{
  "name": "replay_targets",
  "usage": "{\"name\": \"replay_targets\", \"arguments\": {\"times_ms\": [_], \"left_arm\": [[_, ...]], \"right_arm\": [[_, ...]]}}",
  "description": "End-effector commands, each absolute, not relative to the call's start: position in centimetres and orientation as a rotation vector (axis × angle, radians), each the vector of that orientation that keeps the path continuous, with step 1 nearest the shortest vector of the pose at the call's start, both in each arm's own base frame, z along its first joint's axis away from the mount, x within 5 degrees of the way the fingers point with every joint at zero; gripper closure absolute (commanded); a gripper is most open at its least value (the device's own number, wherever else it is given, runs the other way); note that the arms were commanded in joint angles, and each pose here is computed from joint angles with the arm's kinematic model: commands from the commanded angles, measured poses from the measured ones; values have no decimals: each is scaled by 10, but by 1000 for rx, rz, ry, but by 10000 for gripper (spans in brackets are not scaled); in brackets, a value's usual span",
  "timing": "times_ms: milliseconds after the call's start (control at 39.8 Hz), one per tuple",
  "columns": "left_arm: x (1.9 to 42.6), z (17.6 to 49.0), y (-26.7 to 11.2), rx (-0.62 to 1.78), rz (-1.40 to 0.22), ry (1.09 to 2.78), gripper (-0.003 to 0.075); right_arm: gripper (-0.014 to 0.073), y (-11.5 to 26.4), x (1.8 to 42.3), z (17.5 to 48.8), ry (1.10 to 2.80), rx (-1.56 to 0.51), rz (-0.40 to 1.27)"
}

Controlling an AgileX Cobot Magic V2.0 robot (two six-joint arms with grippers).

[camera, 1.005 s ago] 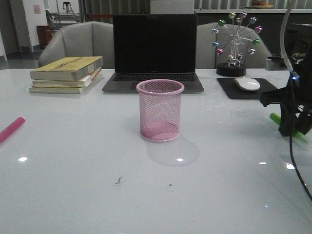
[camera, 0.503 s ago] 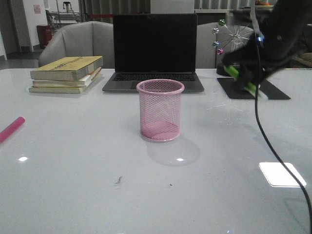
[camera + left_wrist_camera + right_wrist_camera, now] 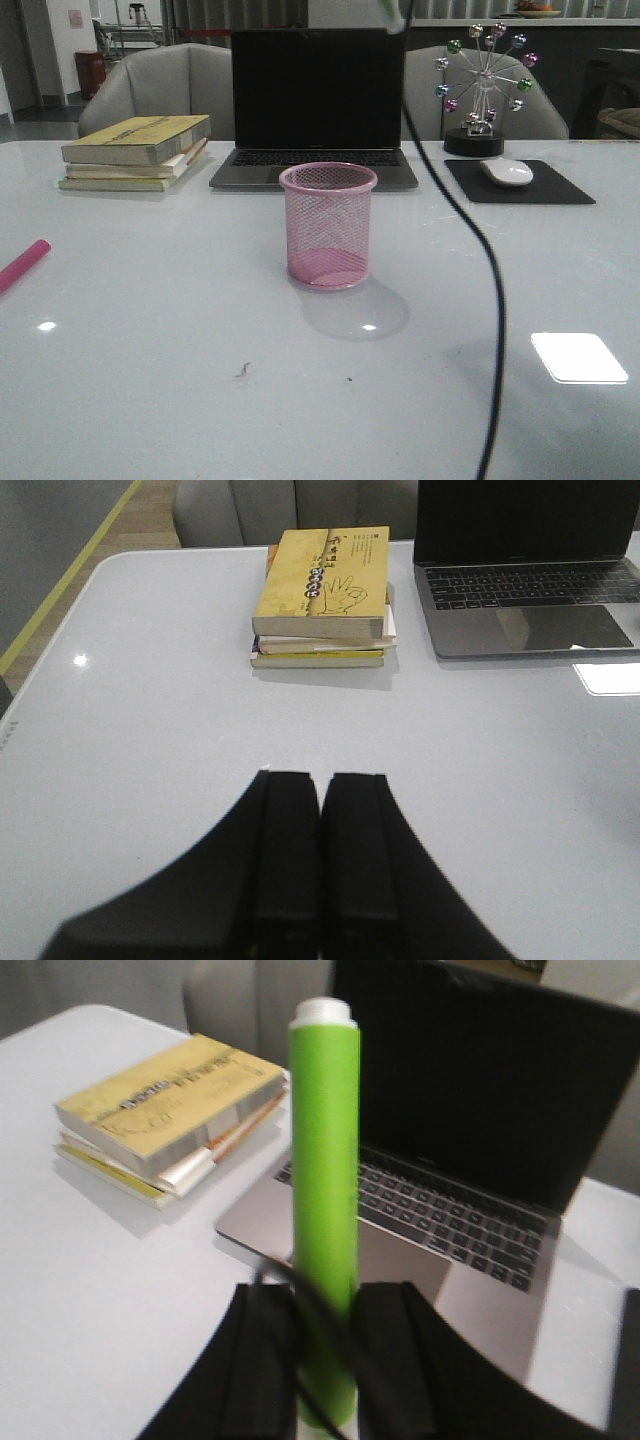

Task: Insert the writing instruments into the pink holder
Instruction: 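Lift the green marker upright and carry it above the pink holder, then lower the green marker into the pink holder and release it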

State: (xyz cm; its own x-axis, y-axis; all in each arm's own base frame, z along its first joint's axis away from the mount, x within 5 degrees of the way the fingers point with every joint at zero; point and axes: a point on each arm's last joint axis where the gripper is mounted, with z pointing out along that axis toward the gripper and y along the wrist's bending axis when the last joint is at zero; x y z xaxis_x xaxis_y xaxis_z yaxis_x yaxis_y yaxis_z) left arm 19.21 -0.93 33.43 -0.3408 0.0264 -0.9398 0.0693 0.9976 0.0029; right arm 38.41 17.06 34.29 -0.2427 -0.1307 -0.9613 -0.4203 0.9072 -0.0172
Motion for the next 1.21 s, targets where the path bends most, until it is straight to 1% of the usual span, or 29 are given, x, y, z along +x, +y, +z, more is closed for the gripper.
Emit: {"name": "replay_targets", "arguments": {"times_ms": [0,75,176,452,553,653,854,1181], "left_arm": [[194,354,-8,46,-45,1799,629],[194,354,-8,46,-45,1799,629],[194,354,-8,46,-45,1799,629],[194,354,-8,46,-45,1799,629],[194,354,-8,46,-45,1799,629],[194,354,-8,46,-45,1799,629],[194,354,-8,46,-45,1799,629],[194,354,-8,46,-45,1799,629]], "right_arm": [[430,183,366,381,1571,-380,328],[430,195,359,370,1549,-398,349],[430,200,354,354,1547,-406,353],[430,192,346,300,1449,-350,314],[430,192,347,276,1455,-339,317],[430,194,350,261,1473,-328,334],[430,197,356,245,1474,-332,326],[424,201,360,230,1471,-363,319]]}}
